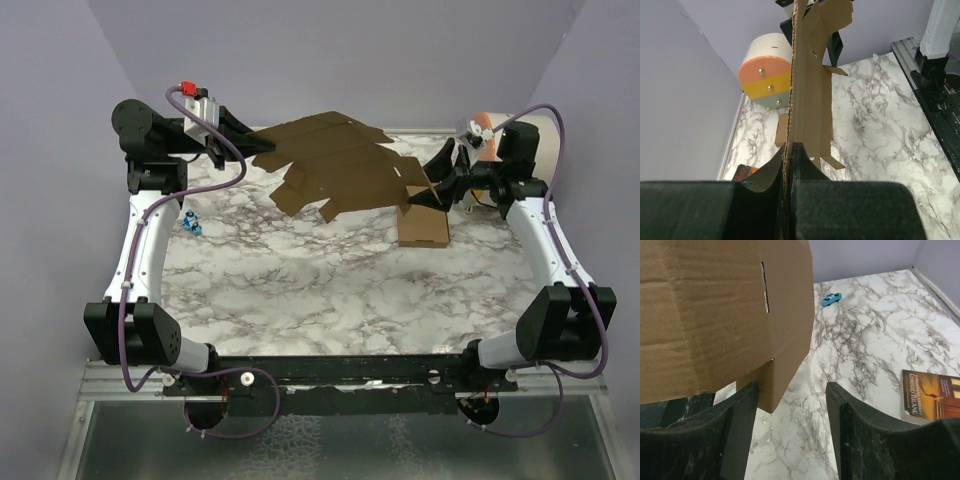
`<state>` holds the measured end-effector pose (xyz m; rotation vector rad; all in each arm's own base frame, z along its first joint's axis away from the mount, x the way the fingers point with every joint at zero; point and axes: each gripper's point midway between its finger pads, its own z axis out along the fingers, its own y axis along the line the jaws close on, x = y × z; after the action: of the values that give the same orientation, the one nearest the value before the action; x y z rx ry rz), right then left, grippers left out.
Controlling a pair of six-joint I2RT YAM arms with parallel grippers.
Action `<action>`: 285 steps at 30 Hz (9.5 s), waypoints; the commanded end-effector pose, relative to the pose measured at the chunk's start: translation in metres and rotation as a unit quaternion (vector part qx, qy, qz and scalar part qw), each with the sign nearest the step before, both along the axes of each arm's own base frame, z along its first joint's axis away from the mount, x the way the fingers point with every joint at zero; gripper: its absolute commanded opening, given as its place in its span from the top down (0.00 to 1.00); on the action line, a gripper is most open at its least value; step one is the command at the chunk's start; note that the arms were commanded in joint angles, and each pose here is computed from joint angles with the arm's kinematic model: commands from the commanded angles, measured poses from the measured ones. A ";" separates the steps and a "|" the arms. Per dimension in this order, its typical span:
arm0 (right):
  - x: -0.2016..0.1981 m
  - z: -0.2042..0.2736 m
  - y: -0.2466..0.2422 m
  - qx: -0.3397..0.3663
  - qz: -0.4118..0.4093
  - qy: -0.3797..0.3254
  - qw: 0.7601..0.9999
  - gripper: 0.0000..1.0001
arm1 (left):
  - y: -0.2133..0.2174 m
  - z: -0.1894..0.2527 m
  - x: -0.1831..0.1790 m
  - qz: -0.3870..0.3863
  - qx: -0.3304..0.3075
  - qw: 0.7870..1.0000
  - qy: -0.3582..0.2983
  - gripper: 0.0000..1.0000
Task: Fold the paper box
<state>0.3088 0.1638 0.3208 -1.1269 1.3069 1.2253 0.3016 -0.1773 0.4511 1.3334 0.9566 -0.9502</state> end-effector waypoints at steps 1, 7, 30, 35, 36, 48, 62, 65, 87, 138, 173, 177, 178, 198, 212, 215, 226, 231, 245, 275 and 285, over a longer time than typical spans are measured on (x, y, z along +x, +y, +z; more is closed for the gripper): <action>0.000 -0.005 0.008 0.001 0.013 0.014 1.000 0.45 | 0.003 0.001 -0.023 -0.034 0.023 0.999 -0.031 1.00; -0.003 -0.010 0.013 0.004 0.026 0.026 0.999 0.51 | 0.002 0.002 -0.024 -0.033 0.021 0.999 -0.031 1.00; -0.002 -0.014 0.021 -0.001 0.018 0.024 1.000 0.99 | -0.001 0.001 -0.029 -0.013 0.006 1.000 -0.013 1.00; 0.015 -0.021 0.008 -0.035 -0.030 -0.040 0.998 0.46 | -0.001 -0.007 -0.039 -0.007 0.003 1.000 -0.001 1.00; 0.023 -0.026 0.001 -0.063 -0.059 -0.055 0.995 0.39 | -0.001 -0.014 -0.041 -0.008 0.003 1.000 0.004 1.00; 0.034 0.033 -0.055 -0.109 -0.163 -0.140 0.970 0.21 | 0.001 -0.077 -0.059 0.028 -0.004 1.000 -0.005 1.00; -0.023 0.029 0.024 -0.028 0.012 -0.090 0.995 0.31 | -0.010 -0.116 -0.054 0.021 0.001 1.000 0.020 1.00; -0.022 0.020 0.028 -0.027 0.020 -0.078 0.996 0.40 | -0.010 -0.124 -0.050 0.024 0.002 0.999 0.027 1.00; -0.030 -0.010 0.054 -0.039 0.063 -0.062 0.995 0.58 | -0.010 -0.145 -0.045 0.040 0.005 0.998 0.040 1.00; 0.004 -0.005 -0.002 -0.041 -0.051 -0.055 0.996 0.14 | -0.001 -0.145 -0.014 0.130 -0.006 0.989 0.074 1.00; 0.003 -0.058 -0.024 0.125 -0.197 0.173 0.957 0.00 | 0.000 -0.058 -0.032 0.153 -0.255 0.896 0.330 1.00; -0.004 -0.054 -0.013 0.131 -0.177 0.183 0.958 0.00 | -0.013 -0.049 -0.043 0.135 -0.266 0.894 0.333 1.00; -0.003 -0.054 -0.013 0.133 -0.180 0.189 0.956 0.00 | -0.016 -0.048 -0.044 0.132 -0.268 0.894 0.334 1.00; -0.004 -0.039 -0.013 0.149 -0.188 0.186 0.953 0.22 | -0.039 -0.051 -0.053 0.102 -0.274 0.884 0.364 1.00; -0.006 -0.036 -0.013 0.153 -0.189 0.191 0.951 0.35 | -0.045 -0.051 -0.060 0.092 -0.278 0.883 0.368 1.00; -0.007 -0.035 -0.013 0.154 -0.189 0.187 0.952 0.42 | -0.046 -0.052 -0.060 0.092 -0.279 0.882 0.369 1.00; -0.010 -0.029 -0.013 0.154 -0.191 0.173 0.954 0.66 | -0.047 -0.057 -0.057 0.102 -0.280 0.878 0.374 1.00; -0.008 -0.030 -0.013 0.148 -0.193 0.178 0.953 0.80 | -0.046 -0.063 -0.052 0.120 -0.278 0.876 0.377 1.00; 0.017 -0.041 -0.021 0.115 -0.244 0.212 0.939 0.99 | -0.063 -0.109 -0.025 0.249 -0.221 0.862 0.383 1.00; 0.037 -0.163 -0.012 -0.031 -0.328 0.332 0.884 0.98 | -0.091 -0.226 -0.024 0.343 -0.070 0.821 0.451 1.00; -0.012 -0.195 0.025 -0.045 -0.262 0.375 0.888 0.87 | -0.071 -0.262 -0.040 0.370 0.024 0.813 0.448 1.00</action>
<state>0.3102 0.1685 0.1230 -0.1806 2.1322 1.1585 0.2763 -0.2564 0.2061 0.2774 1.9587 -0.9361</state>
